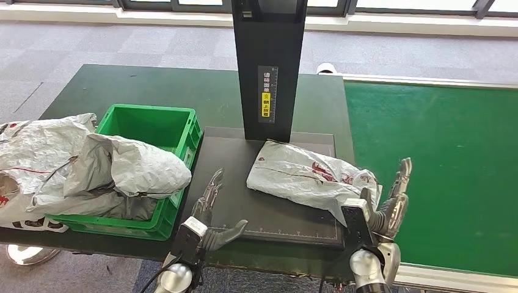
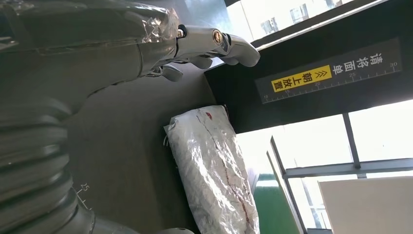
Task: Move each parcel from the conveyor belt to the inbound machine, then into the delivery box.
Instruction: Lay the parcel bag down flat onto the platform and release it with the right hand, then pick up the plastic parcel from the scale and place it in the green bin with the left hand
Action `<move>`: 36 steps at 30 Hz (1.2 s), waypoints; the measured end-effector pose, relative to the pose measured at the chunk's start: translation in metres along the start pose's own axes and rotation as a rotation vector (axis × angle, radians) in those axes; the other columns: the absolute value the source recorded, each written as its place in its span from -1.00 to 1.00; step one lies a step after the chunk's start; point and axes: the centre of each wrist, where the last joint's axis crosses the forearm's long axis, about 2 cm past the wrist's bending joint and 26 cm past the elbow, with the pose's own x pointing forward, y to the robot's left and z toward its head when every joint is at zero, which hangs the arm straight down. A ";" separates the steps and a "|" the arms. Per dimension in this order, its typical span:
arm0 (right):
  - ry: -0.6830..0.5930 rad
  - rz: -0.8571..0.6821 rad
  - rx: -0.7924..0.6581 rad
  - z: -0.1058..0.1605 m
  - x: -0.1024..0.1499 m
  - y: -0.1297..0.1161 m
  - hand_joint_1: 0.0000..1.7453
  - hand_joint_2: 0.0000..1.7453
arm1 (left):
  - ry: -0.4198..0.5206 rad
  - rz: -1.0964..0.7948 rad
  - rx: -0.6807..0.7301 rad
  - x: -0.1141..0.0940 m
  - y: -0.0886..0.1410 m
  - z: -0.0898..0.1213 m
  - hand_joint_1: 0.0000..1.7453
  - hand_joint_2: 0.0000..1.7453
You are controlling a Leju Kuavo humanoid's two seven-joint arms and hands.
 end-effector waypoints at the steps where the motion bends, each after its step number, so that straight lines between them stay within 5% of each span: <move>1: -0.013 -0.005 -0.035 -0.003 0.004 -0.006 -1.00 -1.00 | 0.000 -0.007 -0.003 0.000 0.000 0.000 -1.00 1.00; 3: -0.057 -0.007 -0.110 -0.011 0.015 -0.020 -1.00 -1.00 | -0.003 -0.026 -0.015 0.000 -0.001 -0.001 -1.00 1.00; 7: -0.134 -0.004 -0.225 -0.027 0.034 -0.042 -1.00 1.00 | -0.010 -0.045 -0.036 0.001 -0.004 -0.003 -1.00 1.00; 22: -0.356 0.068 -0.478 -0.061 0.090 -0.099 -1.00 1.00 | -0.150 -0.216 -0.155 0.011 -0.027 -0.071 -1.00 1.00; 30: -0.381 0.067 -0.502 -0.064 0.097 -0.105 -1.00 1.00 | -0.156 -0.243 -0.158 0.013 -0.034 -0.082 -1.00 1.00; 36: -0.424 0.049 -0.486 -0.068 0.108 -0.099 -1.00 1.00 | -0.086 -0.381 -0.115 0.023 -0.060 -0.119 -1.00 1.00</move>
